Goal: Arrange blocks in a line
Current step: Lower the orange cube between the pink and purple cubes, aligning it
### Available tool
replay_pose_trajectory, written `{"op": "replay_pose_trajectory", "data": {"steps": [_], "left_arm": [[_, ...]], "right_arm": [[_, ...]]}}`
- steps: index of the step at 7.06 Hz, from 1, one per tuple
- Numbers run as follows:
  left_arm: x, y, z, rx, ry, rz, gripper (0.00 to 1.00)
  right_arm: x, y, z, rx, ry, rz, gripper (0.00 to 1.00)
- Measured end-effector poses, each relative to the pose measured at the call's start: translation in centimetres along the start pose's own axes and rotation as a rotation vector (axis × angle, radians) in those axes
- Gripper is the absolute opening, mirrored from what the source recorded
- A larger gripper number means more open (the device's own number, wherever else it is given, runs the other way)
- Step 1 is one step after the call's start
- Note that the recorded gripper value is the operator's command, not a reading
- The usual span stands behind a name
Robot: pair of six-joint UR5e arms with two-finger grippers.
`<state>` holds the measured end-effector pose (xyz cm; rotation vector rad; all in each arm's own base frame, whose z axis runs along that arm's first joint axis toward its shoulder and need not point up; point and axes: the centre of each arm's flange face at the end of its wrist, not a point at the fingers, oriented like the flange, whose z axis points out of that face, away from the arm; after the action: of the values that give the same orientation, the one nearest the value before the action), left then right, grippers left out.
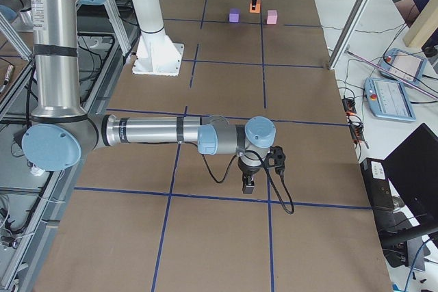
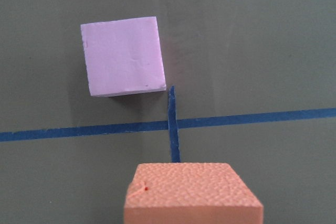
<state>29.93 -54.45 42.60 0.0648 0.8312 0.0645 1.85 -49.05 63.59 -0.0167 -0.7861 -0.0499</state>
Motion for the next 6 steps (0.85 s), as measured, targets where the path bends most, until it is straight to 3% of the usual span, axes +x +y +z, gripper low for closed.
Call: {"op": "replay_pose_trajectory", "data": {"steps": [6], "left_arm": [[-1.3, -0.1, 4.9, -0.053, -0.022, -0.023, 0.25]], "right_arm": [[0.0, 0.0, 0.0, 0.0, 0.0, 0.0, 1.0]]}}
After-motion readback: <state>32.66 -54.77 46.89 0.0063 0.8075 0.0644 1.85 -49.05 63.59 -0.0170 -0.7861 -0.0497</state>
